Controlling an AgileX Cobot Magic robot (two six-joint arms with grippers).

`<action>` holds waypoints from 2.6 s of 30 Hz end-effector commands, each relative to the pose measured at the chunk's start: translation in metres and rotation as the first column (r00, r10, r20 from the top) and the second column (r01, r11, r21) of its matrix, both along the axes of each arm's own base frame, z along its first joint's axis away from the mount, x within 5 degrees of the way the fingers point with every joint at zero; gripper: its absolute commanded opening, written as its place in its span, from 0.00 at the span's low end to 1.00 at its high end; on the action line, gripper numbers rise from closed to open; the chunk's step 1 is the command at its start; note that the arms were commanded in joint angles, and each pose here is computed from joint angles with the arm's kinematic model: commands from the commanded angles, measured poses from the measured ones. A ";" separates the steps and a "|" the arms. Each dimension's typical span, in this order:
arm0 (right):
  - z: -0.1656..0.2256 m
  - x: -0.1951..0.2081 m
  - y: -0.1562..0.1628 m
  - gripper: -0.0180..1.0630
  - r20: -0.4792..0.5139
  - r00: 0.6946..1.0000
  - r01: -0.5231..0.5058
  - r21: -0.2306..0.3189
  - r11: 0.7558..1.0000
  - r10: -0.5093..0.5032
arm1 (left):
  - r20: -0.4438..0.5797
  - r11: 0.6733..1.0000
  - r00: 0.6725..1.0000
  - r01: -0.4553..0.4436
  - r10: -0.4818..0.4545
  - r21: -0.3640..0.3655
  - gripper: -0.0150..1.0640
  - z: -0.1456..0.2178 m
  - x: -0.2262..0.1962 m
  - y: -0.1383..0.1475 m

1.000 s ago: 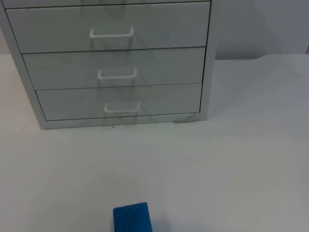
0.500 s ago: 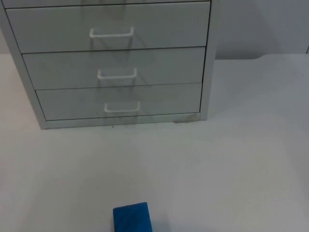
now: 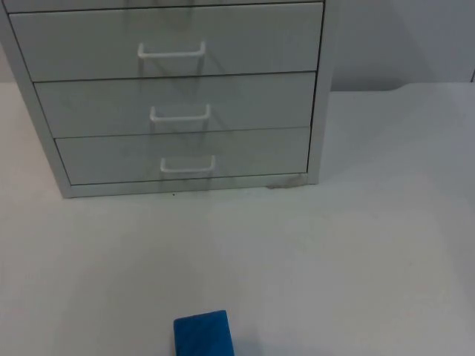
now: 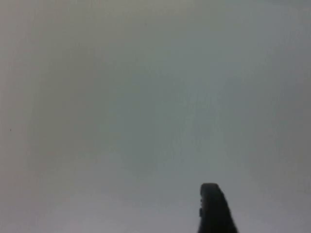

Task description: Open the drawer with the left hand, place the block into the drawer with the right hand, then close the drawer with the left hand.

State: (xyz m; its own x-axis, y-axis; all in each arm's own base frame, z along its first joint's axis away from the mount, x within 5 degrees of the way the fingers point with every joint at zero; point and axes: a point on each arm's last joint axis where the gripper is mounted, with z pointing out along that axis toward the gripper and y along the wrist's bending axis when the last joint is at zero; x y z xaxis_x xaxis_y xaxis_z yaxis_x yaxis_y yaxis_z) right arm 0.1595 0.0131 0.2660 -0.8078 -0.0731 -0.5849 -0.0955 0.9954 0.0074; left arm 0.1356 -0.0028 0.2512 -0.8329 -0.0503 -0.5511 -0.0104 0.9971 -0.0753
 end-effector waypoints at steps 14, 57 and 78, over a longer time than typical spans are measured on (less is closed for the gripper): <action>0.002 0.001 -0.001 0.99 0.010 1.000 0.003 -0.004 1.000 -0.003 | 0.140 0.887 0.903 0.427 -0.407 -0.174 0.44 0.007 0.008 -0.037; 0.002 0.001 -0.004 0.99 0.015 0.999 0.035 -0.020 0.999 -0.035 | -0.364 0.081 0.428 0.733 -0.827 0.676 0.44 -0.100 0.132 -0.220; 0.003 0.003 -0.004 0.99 0.036 0.999 0.035 -0.018 0.999 -0.034 | -0.290 0.146 0.445 0.720 -0.847 0.679 0.44 -0.146 0.181 -0.188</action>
